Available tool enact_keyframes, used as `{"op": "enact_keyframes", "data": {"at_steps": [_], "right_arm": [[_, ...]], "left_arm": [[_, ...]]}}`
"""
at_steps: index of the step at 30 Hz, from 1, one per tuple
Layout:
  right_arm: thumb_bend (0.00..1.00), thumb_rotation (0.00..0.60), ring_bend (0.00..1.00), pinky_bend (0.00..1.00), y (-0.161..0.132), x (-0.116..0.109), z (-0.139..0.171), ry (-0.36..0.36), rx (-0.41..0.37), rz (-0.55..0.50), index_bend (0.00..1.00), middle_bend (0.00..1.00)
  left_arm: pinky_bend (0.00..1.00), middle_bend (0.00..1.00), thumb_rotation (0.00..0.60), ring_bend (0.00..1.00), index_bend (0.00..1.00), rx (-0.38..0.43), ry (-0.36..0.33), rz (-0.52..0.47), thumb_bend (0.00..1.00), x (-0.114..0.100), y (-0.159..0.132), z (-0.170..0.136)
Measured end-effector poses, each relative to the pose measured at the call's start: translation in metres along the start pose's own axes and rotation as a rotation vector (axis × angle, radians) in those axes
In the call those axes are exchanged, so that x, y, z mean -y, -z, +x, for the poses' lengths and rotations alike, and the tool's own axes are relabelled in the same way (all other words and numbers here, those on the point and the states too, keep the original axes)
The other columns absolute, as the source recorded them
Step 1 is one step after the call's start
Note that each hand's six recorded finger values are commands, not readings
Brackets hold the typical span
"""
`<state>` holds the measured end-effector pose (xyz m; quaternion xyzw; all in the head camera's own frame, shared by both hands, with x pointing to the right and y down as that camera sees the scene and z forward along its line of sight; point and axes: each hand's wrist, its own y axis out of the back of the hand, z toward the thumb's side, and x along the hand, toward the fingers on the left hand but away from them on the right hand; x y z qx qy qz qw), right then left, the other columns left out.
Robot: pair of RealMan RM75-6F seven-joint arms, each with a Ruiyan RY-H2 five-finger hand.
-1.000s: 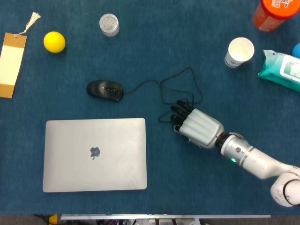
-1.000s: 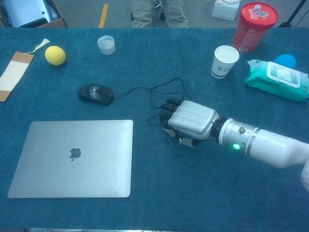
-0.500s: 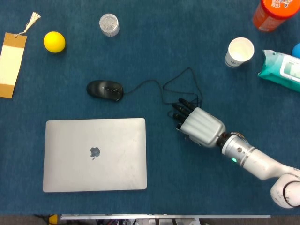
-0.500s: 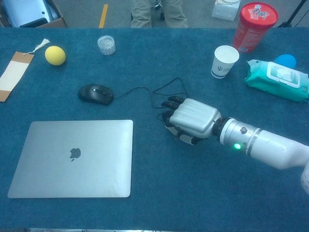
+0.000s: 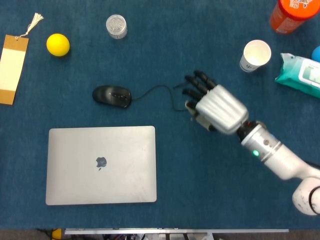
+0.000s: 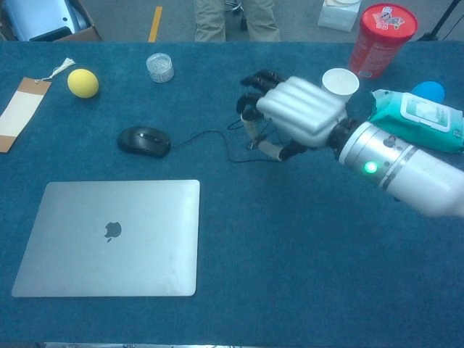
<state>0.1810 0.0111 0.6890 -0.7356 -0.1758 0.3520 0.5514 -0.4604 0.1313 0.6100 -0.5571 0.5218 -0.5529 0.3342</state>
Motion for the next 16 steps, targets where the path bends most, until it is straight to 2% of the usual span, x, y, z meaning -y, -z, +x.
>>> {"op": "enact_keyframes", "data": {"at_steps": [4, 8, 11, 16], "right_arm": [[0.39, 0.600, 0.03, 0.00, 0.004, -0.043, -0.008, 0.114, 0.020, -0.078, 0.61, 0.28], [0.39, 0.600, 0.03, 0.00, 0.006, -0.073, -0.010, 0.187, 0.024, -0.150, 0.62, 0.28], [0.39, 0.600, 0.03, 0.00, 0.007, -0.080, -0.010, 0.198, 0.022, -0.168, 0.61, 0.28], [0.39, 0.600, 0.03, 0.00, 0.003, -0.076, -0.010, 0.182, 0.015, -0.166, 0.62, 0.28]], "left_arm": [[0.04, 0.19, 0.600, 0.10, 0.21, 0.000, -0.002, 0.001, 0.39, -0.001, 0.000, -0.001], [0.04, 0.19, 0.600, 0.10, 0.21, -0.005, -0.005, 0.001, 0.39, -0.002, 0.001, -0.002], [0.04, 0.19, 0.600, 0.10, 0.21, -0.006, -0.004, 0.000, 0.39, -0.002, 0.002, -0.002], [0.04, 0.19, 0.600, 0.10, 0.21, -0.007, -0.002, -0.002, 0.39, -0.001, 0.002, -0.002]]}}
